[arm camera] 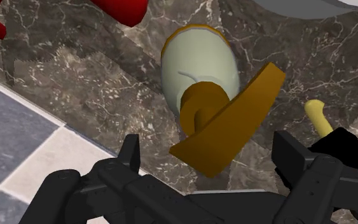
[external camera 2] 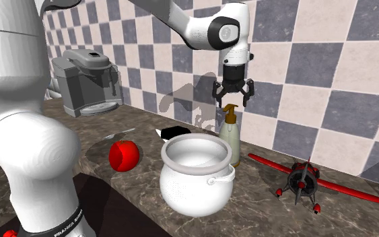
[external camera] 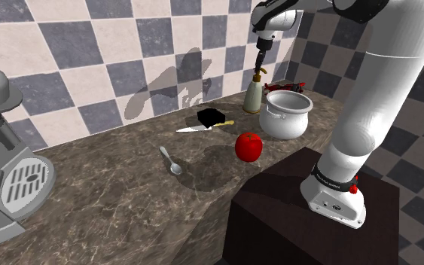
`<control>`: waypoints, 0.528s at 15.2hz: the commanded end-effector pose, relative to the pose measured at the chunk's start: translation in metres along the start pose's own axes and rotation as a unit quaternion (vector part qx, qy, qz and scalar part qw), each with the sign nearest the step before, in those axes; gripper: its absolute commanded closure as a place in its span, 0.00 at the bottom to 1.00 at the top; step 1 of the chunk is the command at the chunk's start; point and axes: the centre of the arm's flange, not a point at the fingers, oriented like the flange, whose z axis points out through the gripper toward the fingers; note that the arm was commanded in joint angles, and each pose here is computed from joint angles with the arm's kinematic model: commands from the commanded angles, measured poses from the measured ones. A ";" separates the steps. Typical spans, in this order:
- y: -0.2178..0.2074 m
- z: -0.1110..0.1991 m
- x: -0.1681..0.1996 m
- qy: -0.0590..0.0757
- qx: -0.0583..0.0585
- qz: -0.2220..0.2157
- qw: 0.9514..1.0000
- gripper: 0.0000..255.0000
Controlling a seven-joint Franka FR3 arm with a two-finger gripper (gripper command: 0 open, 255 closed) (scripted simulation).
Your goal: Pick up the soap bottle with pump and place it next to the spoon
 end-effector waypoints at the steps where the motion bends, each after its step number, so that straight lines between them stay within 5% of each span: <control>1: 0.001 0.010 -0.001 0.000 0.000 0.000 1.000 0.00; 8: 0.001 0.019 -0.001 0.000 0.000 0.000 1.000 0.00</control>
